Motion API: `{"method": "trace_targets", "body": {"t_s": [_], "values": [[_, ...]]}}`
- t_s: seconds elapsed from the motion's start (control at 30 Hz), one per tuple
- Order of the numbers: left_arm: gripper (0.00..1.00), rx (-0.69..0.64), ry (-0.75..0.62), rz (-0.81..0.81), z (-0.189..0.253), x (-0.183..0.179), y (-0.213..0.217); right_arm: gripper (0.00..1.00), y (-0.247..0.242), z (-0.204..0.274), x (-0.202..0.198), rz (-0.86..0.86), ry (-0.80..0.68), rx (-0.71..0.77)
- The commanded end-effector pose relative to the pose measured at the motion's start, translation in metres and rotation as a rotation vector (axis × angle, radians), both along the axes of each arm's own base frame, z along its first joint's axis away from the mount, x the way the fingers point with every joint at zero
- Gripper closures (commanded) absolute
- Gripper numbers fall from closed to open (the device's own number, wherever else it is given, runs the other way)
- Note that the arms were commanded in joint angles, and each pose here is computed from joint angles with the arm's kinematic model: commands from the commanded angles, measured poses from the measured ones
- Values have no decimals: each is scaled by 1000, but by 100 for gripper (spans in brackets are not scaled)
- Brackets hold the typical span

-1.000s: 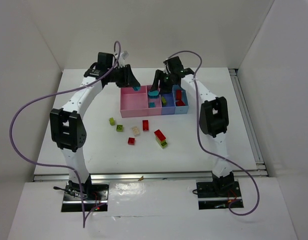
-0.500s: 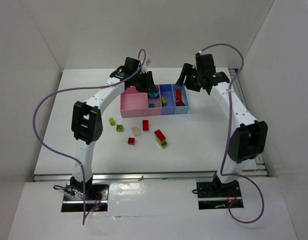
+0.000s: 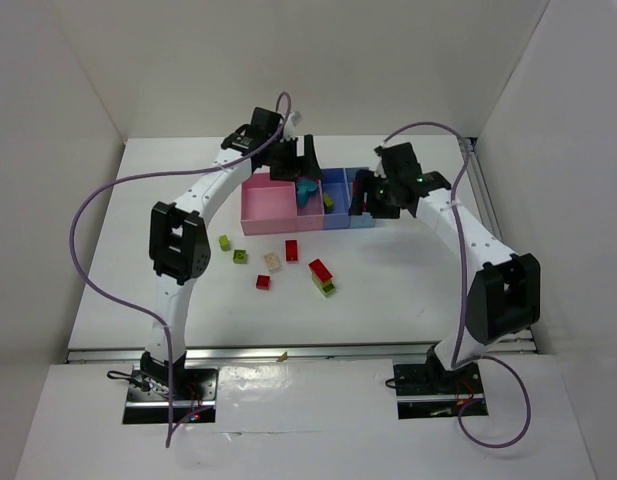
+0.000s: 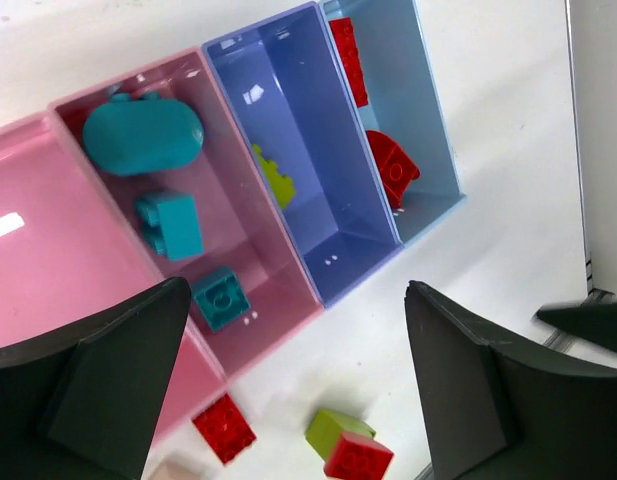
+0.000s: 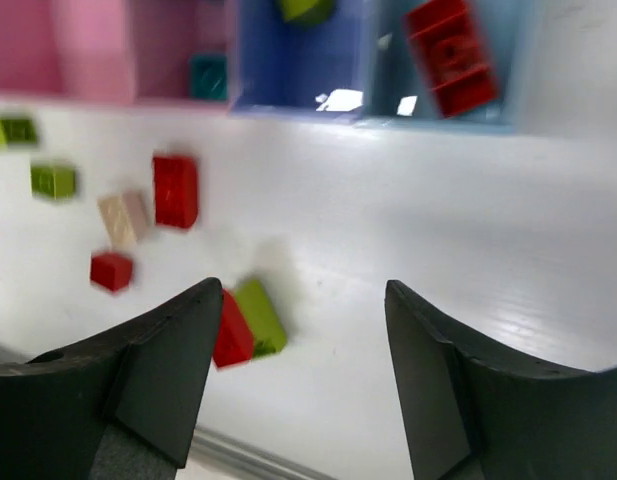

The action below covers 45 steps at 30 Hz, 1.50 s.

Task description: Sort the legos into containers by color

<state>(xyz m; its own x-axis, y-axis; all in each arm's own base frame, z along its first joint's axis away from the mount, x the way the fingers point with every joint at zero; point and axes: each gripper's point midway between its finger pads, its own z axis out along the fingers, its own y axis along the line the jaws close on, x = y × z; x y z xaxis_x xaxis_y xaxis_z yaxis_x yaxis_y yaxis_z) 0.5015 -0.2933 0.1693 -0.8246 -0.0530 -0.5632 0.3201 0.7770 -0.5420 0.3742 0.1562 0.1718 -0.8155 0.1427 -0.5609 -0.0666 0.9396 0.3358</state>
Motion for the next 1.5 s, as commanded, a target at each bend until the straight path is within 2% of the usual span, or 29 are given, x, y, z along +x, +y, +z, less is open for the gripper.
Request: {"method": "trace_targets", "body": {"t_s": [0.0,0.03,0.1,0.17,0.27,0.3,0.33,0.37,0.43,0.5,0.53,0.6,0.73,1.07,1.2,1.33,1.43,1.47], "values": [[1,26,-101,43,62,-10,17,26,45,14,-33,278,-91,-26],[1,40,-130,69,76,-10,30,23,52,8,-39,311,-81,-56],[1,82,-123,132,76,-11,54,15,74,-7,-55,413,-64,-111],[1,80,-132,186,92,-15,79,14,87,-21,-62,452,-43,-169],[0,131,-61,268,88,-36,113,12,104,-31,-69,503,-45,-236],[0,154,-47,294,86,-41,124,14,111,-25,-67,499,-69,-233],[0,224,4,332,67,-53,138,15,117,-26,-66,507,-78,-239],[0,236,-17,354,76,-63,145,15,125,-33,-66,498,-77,-245],[0,328,46,412,47,-85,167,18,137,-30,-58,453,-81,-218],[0,353,48,462,48,-102,182,18,148,-44,-49,427,-49,-210],[0,380,97,493,32,-115,189,18,151,-47,-43,390,-38,-206],[0,379,122,538,27,-126,202,18,160,-62,-33,351,-2,-209],[1,354,175,560,12,-157,204,18,178,-80,-22,344,-13,-184],[2,296,208,539,-9,-188,199,19,195,-110,-15,333,23,-141],[3,288,222,515,-12,-189,192,29,198,-125,-16,309,29,-168],[3,297,227,507,-14,-189,192,33,198,-138,-10,288,21,-215],[3,302,223,500,-15,-189,193,42,195,-139,-11,278,13,-245],[3,307,219,493,-15,-189,193,52,197,-139,-16,280,22,-246]]}}
